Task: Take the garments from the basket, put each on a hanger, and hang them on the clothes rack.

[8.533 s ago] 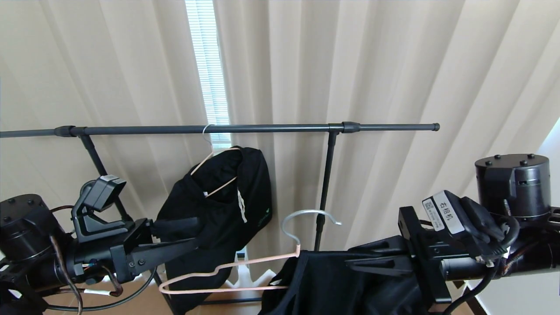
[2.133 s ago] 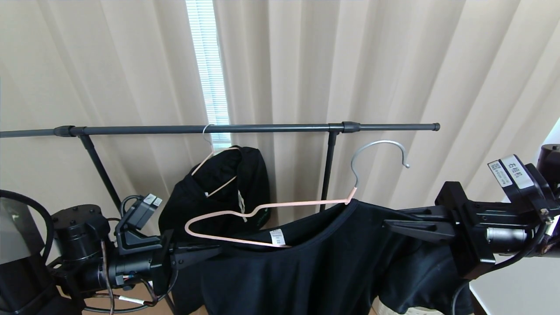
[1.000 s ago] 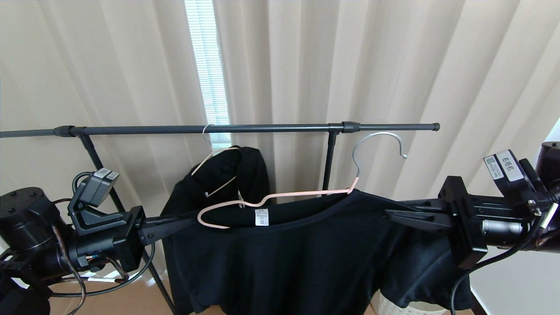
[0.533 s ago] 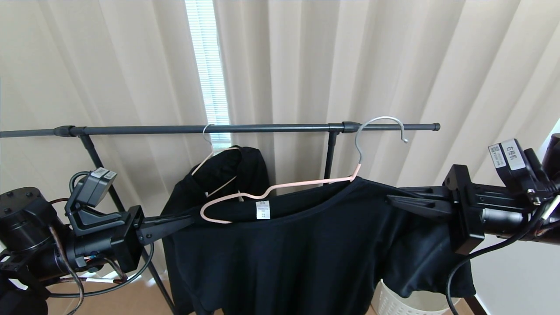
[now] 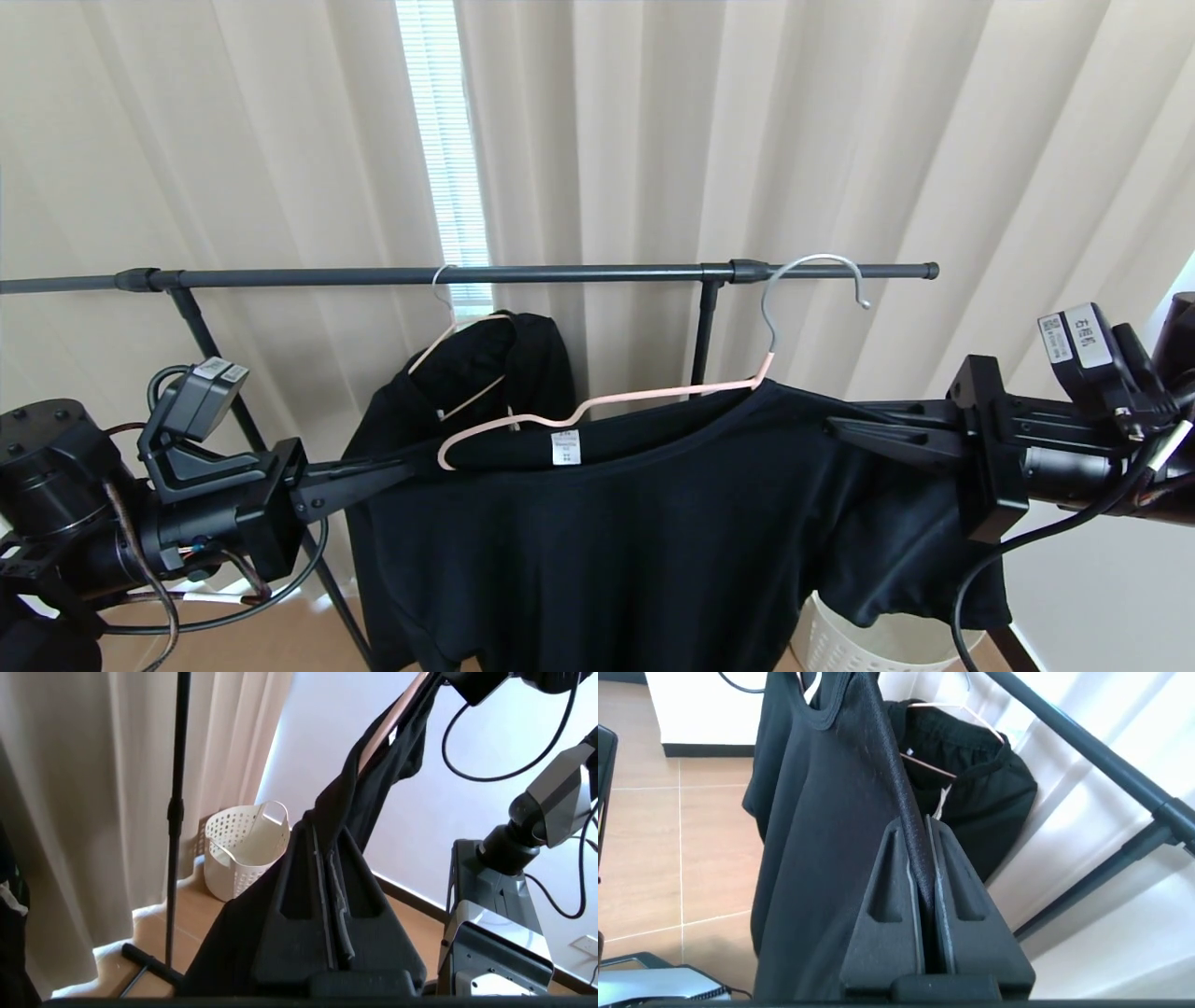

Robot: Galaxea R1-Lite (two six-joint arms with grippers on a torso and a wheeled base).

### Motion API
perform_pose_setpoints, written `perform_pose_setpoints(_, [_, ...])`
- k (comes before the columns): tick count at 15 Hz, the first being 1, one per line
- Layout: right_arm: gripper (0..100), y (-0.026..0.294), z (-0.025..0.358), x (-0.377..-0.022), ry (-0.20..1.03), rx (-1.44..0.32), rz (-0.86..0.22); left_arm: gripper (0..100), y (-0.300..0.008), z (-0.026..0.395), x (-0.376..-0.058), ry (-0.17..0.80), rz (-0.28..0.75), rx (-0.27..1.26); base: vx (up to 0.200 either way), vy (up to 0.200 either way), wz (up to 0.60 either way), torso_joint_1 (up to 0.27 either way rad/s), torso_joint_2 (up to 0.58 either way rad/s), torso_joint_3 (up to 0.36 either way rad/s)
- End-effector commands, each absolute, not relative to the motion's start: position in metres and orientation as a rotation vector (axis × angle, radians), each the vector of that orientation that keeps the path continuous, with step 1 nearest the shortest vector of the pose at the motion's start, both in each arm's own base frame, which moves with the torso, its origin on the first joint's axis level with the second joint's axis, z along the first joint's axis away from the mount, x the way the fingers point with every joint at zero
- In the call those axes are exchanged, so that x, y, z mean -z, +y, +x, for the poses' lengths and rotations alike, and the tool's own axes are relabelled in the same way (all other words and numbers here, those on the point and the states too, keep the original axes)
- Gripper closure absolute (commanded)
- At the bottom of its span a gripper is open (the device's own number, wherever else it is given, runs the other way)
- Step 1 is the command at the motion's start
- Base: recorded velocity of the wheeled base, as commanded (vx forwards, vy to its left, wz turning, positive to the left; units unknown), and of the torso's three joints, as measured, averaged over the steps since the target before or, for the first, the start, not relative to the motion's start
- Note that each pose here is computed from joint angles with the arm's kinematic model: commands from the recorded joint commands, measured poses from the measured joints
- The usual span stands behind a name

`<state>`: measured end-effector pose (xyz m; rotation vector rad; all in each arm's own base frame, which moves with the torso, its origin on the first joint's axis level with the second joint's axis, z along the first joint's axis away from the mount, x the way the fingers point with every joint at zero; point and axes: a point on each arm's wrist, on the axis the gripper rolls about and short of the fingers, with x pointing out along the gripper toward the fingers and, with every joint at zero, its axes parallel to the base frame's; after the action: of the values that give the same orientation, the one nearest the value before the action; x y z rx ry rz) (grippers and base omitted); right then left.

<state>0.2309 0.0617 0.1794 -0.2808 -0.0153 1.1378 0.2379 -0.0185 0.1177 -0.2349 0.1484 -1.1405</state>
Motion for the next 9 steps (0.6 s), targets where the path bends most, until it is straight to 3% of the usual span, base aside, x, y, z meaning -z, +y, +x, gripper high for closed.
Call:
perform_pose_setpoints(1, [100, 0.062, 0.231, -0.176, -0.003, -1.142, -0.279, 100, -0.019, 0.237, -0.119, 0.143, -0.232, 1.142, 0.0, 0.0, 0.0, 0.0, 0.0, 0.0])
perform_pose_setpoints(9, [100, 0.085, 0.235, -0.156, 0.054, -1.215, -0.286, 100, -0.027, 0.227, -0.125, 0.132, -0.221, 1.174, 0.0, 0.0, 0.0, 0.0, 0.0, 0.0])
